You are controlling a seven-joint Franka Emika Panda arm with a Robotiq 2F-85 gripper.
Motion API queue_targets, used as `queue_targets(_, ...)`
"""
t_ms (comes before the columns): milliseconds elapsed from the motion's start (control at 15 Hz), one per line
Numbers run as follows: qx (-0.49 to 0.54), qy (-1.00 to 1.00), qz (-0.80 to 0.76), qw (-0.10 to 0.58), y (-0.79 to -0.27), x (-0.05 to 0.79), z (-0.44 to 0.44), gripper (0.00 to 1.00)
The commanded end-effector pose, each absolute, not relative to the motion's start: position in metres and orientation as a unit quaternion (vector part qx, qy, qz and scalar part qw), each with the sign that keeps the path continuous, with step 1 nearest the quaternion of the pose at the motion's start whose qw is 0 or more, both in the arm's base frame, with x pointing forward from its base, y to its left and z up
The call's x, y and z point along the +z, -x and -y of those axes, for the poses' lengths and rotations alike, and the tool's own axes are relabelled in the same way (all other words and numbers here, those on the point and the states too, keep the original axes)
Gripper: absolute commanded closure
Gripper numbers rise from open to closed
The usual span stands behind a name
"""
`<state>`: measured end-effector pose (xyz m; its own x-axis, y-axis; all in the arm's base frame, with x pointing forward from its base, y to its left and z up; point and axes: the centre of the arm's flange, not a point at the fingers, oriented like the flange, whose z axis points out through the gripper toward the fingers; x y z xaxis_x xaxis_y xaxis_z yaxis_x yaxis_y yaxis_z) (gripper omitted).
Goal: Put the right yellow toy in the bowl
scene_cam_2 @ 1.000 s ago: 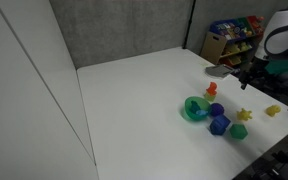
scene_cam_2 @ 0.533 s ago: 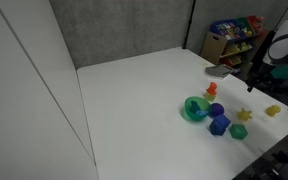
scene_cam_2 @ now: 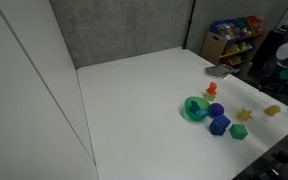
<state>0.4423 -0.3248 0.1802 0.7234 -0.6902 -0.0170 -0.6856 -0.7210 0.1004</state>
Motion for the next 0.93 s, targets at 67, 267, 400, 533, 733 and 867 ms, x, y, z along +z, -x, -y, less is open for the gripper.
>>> queue_targets(67,-0.021,-0.898,0.436,0.056,-0.429,0.163,0.372,0.00)
queue_targets(267,-0.011,-0.891,0.451,0.054,-0.415,0.146,0.390,0.00)
queue_targets(400,0.000,-0.890,0.452,0.054,-0.408,0.134,0.398,0.00)
queue_targets(533,0.006,-0.889,0.453,0.058,-0.402,0.121,0.404,0.00)
queue_targets(733,-0.003,-0.892,0.448,0.062,-0.395,0.101,0.404,0.00)
queue_targets(867,-0.007,-0.893,0.445,0.064,-0.392,0.090,0.402,0.00)
